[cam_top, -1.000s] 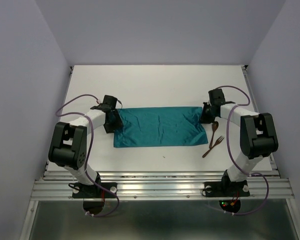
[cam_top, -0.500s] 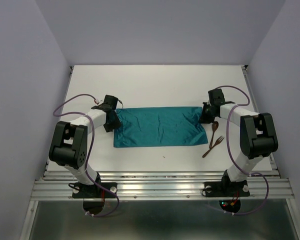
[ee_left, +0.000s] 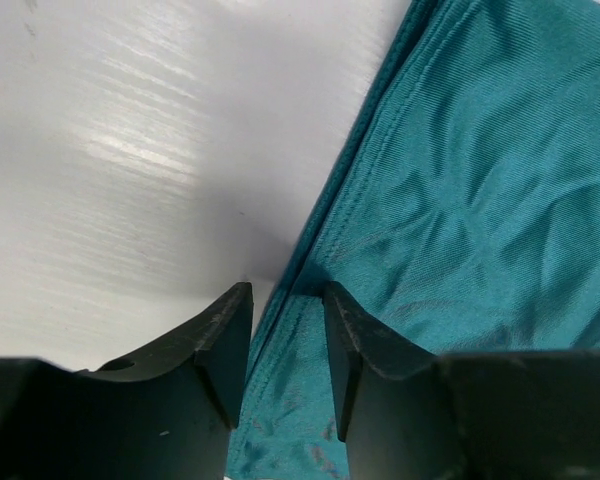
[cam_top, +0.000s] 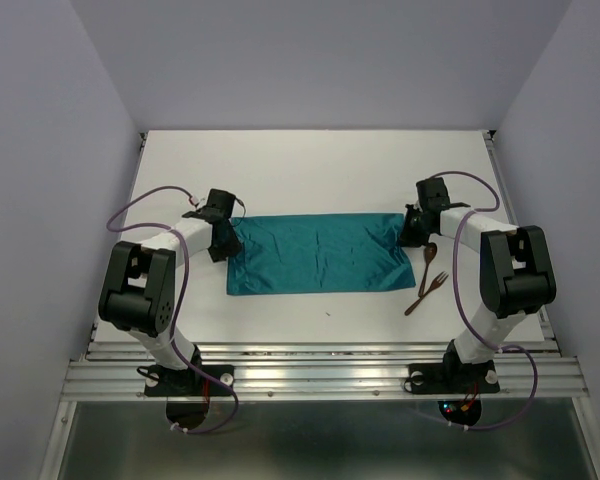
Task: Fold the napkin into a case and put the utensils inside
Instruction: Pick up the rectangle-folded napkin at the center of the board.
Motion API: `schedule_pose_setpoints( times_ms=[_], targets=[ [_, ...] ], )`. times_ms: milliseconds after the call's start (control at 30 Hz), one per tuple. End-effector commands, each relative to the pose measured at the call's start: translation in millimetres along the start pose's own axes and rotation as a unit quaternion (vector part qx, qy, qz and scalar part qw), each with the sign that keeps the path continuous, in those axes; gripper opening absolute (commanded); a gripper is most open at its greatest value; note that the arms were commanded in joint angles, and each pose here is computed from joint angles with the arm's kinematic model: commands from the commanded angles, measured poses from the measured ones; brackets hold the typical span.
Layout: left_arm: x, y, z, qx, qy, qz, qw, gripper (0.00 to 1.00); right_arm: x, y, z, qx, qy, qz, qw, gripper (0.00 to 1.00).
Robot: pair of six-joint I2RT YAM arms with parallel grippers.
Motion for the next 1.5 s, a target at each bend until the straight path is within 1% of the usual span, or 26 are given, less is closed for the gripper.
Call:
schedule_pose_setpoints(
  times_ms=[0, 167, 267, 333, 367, 400, 433, 467, 500, 667, 700, 800, 1000, 1233, 1267, 1300, 1367, 1400, 1467],
  targets=[
    [-12.9, 1.2, 24.1, -0.013, 0.067, 0.01, 0.998, 0.42, -2.2, 5.5, -2.3, 0.002, -0.009, -0.011, 1.0, 0.15],
    [-11.0, -5.7, 31.4, -0.014, 0.088, 0.043, 0.995, 0.4, -3.9, 4.8, -1.0, 0.002, -0.006, -0.01, 1.0, 0.15],
    [-12.2, -7.6, 35.0, -0.017, 0.091, 0.042, 0.995, 0.4, -4.2, 4.9, -0.9, 0.001, -0.006, -0.011, 1.0, 0.15],
    [-13.8, -8.6, 35.6, -0.017, 0.091, 0.041, 0.995, 0.36, -4.6, 4.8, -0.7, 0.001, -0.005, -0.01, 1.0, 0.15],
    [-14.4, -8.6, 35.5, -0.016, 0.09, 0.04, 0.995, 0.3, -4.9, 4.8, -0.5, 0.001, -0.004, -0.011, 1.0, 0.15],
    [-13.7, -9.1, 34.5, -0.013, 0.087, 0.04, 0.995, 0.27, -4.8, 5.0, -0.9, 0.001, -0.005, -0.011, 1.0, 0.15],
    [-12.5, -9.0, 34.5, -0.011, 0.089, 0.039, 0.995, 0.2, -5.1, 4.9, -0.5, 0.0, -0.003, -0.011, 1.0, 0.15],
    [-11.6, -9.3, 32.8, -0.009, 0.083, 0.035, 0.996, 0.12, -5.1, 5.5, -0.9, 0.001, -0.002, -0.013, 1.0, 0.15],
    [-10.0, -9.9, 28.9, -0.008, 0.071, 0.03, 0.997, 0.0, -4.6, 5.5, -0.7, 0.001, 0.001, -0.012, 1.0, 0.15],
    [8.9, -12.5, 8.2, 0.0, 0.024, 0.018, 1.0, 0.0, -4.1, 6.7, -2.8, 0.003, 0.0, -0.016, 1.0, 0.15],
    [16.3, -14.1, 0.9, 0.003, 0.007, 0.023, 1.0, 0.0, -4.9, 8.3, -3.1, 0.001, 0.001, -0.025, 1.0, 0.15],
    [29.0, -12.3, -10.4, 0.008, -0.015, 0.035, 0.999, 0.0, -8.8, 15.5, -0.4, 0.006, 0.006, -0.036, 0.999, 0.15],
    [37.7, -5.6, -15.0, 0.0, -0.028, 0.04, 0.999, 0.0, -11.6, 19.0, 0.3, 0.004, 0.005, -0.037, 0.999, 0.15],
    [30.3, -3.7, -9.4, -0.007, -0.013, 0.035, 0.999, 0.0, -7.7, 19.8, 5.5, 0.005, 0.003, -0.035, 0.999, 0.16],
    [29.8, -3.4, -8.6, -0.006, -0.011, 0.035, 0.999, 0.07, -7.7, 19.9, 5.3, 0.005, 0.003, -0.035, 0.999, 0.16],
    [29.5, -3.2, -8.3, -0.005, -0.011, 0.034, 0.999, 0.17, -7.9, 19.6, 5.8, 0.005, 0.003, -0.035, 0.999, 0.16],
    [27.9, -2.2, -6.7, -0.001, -0.008, 0.028, 1.0, 0.32, -8.2, 19.2, 6.8, 0.006, 0.005, -0.035, 0.999, 0.16],
    [26.5, -1.0, -5.0, 0.0, -0.006, 0.025, 1.0, 0.47, -7.8, 19.2, 6.6, 0.006, 0.004, -0.035, 0.999, 0.16],
    [24.9, -0.5, -4.0, 0.003, -0.005, 0.022, 1.0, 0.6, -8.0, 19.2, 6.5, 0.007, 0.005, -0.035, 0.999, 0.16]
  ],
)
Point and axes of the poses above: each gripper's point midway between its finger pads, its own x axis back along the fingers, its own y axis along the line the jaws close on, z = x × y, the point moved 10 cm from there along x, back along the fingers, and after that the axes turned 2 degrees about x, right-handed, at the moved point
